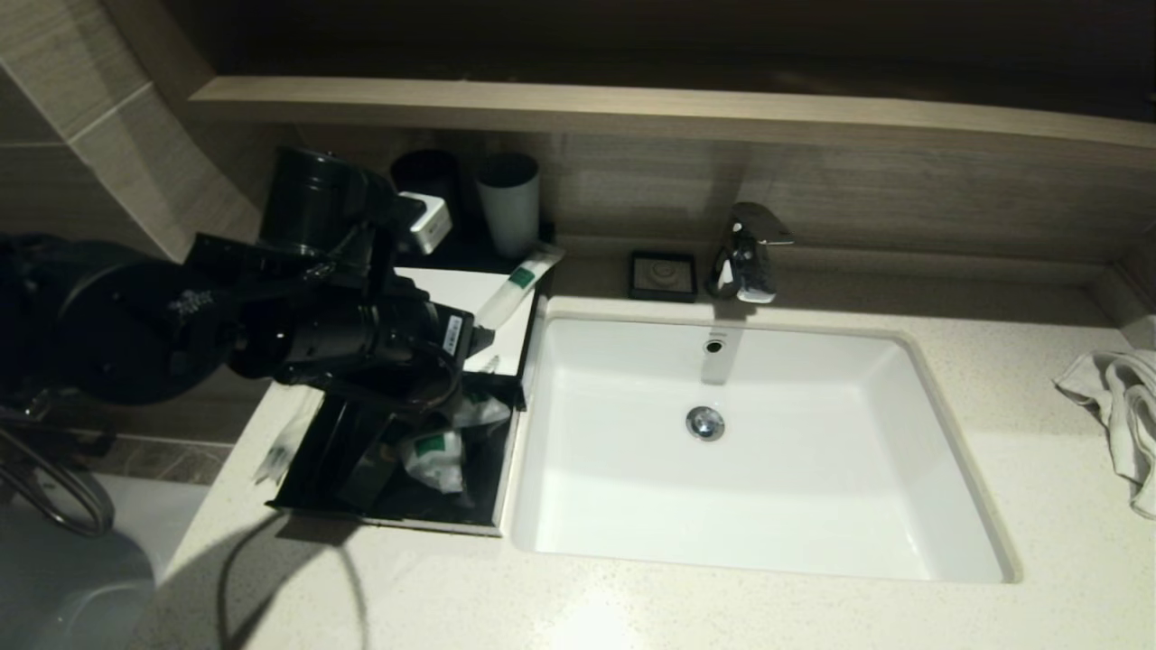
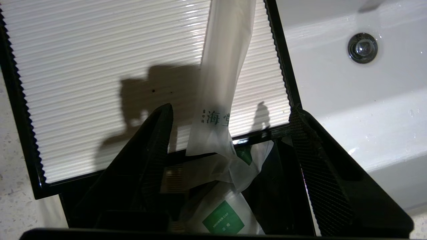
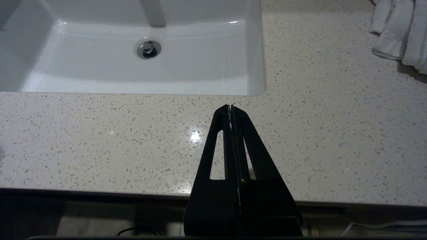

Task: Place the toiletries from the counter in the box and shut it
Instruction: Pick up the bathroom toiletry

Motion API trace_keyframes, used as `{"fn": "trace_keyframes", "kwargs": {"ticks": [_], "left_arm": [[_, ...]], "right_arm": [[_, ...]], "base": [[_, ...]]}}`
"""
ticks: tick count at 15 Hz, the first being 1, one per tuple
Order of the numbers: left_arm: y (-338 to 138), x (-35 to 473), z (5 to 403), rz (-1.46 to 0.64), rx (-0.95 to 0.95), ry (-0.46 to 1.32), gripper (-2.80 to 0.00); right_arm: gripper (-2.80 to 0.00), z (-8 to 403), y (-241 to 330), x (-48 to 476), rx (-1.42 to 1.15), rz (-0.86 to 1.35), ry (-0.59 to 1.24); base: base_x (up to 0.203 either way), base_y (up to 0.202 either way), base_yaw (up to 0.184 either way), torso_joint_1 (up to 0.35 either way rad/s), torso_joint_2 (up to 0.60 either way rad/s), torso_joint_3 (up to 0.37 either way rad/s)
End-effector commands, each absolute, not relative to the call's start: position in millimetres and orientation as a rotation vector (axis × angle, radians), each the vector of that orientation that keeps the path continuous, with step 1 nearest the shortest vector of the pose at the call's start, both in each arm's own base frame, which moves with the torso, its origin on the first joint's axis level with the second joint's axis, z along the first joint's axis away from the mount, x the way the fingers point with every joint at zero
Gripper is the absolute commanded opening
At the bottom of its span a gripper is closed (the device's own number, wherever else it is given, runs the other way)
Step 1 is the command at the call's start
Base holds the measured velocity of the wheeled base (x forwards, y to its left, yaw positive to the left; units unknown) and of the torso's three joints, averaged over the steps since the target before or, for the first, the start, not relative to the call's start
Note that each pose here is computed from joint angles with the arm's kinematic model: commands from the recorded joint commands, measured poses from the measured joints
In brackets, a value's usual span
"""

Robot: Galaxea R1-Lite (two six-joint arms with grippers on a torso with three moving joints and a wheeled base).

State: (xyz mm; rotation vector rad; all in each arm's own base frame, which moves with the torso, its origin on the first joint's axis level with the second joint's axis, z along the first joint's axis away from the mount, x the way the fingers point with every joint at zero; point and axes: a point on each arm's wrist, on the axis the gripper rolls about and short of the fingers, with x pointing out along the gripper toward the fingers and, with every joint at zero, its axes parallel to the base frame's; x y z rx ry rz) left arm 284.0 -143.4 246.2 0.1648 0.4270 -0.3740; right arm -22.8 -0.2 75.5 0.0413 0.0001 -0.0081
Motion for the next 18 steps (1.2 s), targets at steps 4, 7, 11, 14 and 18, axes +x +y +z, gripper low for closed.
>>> {"fn": "trace_keyframes", "kwargs": {"ticks": [4, 7, 11, 14, 18], "left_arm": [[-142.4, 287.0, 235.6, -0.385, 0.170, 0.447, 0.00], [-143.7, 289.6, 233.1, -0.385, 0.172, 0.445, 0.00], [-145.3, 293.0, 227.7, -0.394, 0.213, 0.452, 0.00], [-146.4, 295.0, 224.0, -0.394, 0.217, 0.462, 0.00], [-148.4, 299.2, 222.2, -0.392, 0.208, 0.435, 0.00]], "right_arm": [[-2.80, 75.5, -0.2, -22.8, 0.041, -0.008, 0.000], [-2.80, 75.5, -0.2, -22.8, 0.041, -0.008, 0.000], [-2.80, 75.5, -0.2, -22.8, 0.041, -0.008, 0.000], [-2.80, 75.5, -0.2, -22.8, 0.041, -0.008, 0.000], [-2.80, 75.5, -0.2, -22.7, 0.041, -0.008, 0.001]], "base": [[0.000, 0.000, 0.000, 0.000, 0.00, 0.000], [0.000, 0.000, 0.000, 0.000, 0.00, 0.000], [0.000, 0.000, 0.000, 0.000, 0.00, 0.000], [0.000, 0.000, 0.000, 0.000, 0.00, 0.000], [0.000, 0.000, 0.000, 0.000, 0.00, 0.000]]}}
